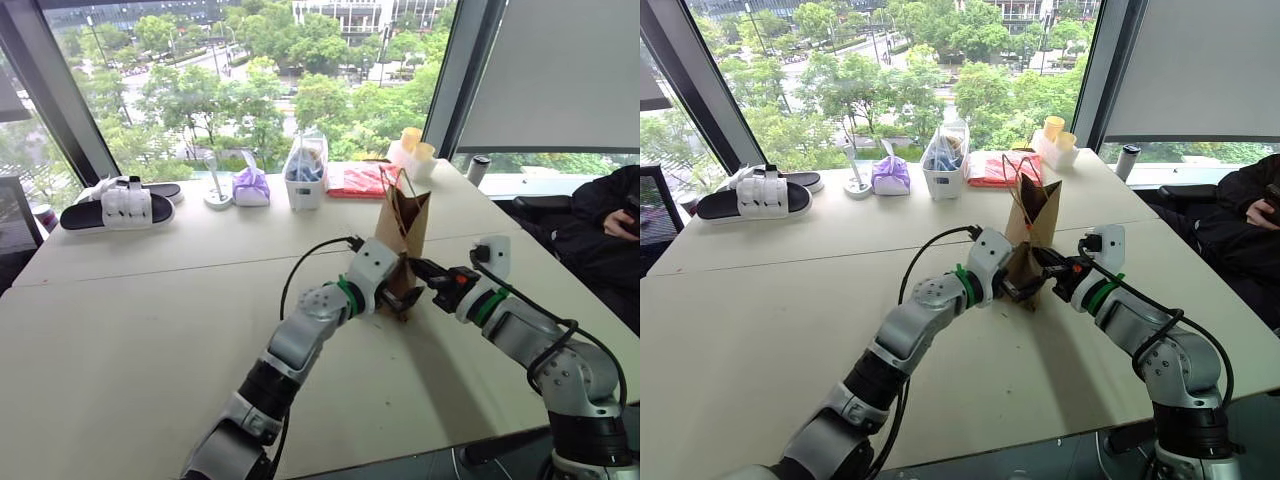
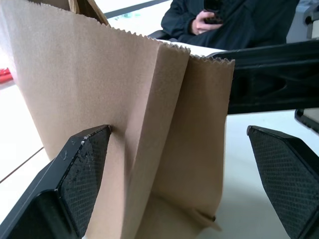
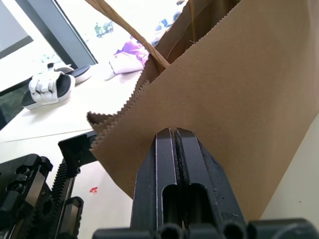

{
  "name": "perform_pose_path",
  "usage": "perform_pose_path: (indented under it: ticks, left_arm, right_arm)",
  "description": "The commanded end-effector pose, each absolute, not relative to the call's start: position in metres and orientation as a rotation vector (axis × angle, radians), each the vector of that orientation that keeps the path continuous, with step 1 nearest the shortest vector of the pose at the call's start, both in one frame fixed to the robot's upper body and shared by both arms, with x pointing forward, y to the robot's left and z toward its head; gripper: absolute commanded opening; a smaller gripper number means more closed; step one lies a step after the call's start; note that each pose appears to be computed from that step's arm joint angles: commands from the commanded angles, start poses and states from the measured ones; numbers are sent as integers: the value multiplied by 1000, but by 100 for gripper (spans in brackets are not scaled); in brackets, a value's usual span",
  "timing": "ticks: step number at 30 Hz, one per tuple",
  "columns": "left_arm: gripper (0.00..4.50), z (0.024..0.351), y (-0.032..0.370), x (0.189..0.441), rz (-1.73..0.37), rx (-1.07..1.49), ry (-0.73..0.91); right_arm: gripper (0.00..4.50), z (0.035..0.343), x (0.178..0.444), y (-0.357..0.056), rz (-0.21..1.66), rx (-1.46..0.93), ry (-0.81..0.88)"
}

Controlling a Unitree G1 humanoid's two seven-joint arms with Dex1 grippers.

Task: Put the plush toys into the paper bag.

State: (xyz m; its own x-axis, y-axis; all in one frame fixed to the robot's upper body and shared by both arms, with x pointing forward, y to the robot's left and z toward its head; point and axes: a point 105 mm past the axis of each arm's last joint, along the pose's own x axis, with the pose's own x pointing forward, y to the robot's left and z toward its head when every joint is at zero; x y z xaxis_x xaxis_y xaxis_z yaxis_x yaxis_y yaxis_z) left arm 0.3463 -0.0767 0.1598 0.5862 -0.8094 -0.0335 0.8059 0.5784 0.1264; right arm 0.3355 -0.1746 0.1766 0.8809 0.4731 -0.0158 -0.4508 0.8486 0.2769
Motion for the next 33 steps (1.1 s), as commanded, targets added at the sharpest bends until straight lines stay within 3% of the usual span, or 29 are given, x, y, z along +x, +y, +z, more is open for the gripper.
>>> perform_pose_path:
  ticks: [1,2,5,11,13,18,22,26,33]
  left_arm:
    - [450,175,-89,345,-926,150,-92]
    - [450,174,-90,346,-914,158,-92]
    - [372,174,-91,348,-890,161,-95]
    - [75,172,-89,350,-869,157,-94]
    - [5,171,-88,351,-869,158,-90]
    - [5,186,-87,347,-975,119,-148]
    - [5,220,-63,339,-1214,214,-303]
    - [5,228,-23,355,-1334,353,-286]
    - [5,210,13,389,-1293,468,-191]
  right_arm:
    - [3,194,332,-168,512,260,26]
    - [3,194,332,-168,511,261,26]
    - [0,194,330,-167,511,262,25]
    - [0,201,323,-173,510,318,-13]
    - [0,206,317,-178,515,354,-36]
    - [0,221,282,-186,641,472,-80]
    - [0,222,263,-190,684,449,-60]
    - [0,221,257,-192,701,439,-49]
    - [0,217,254,-187,710,451,-46]
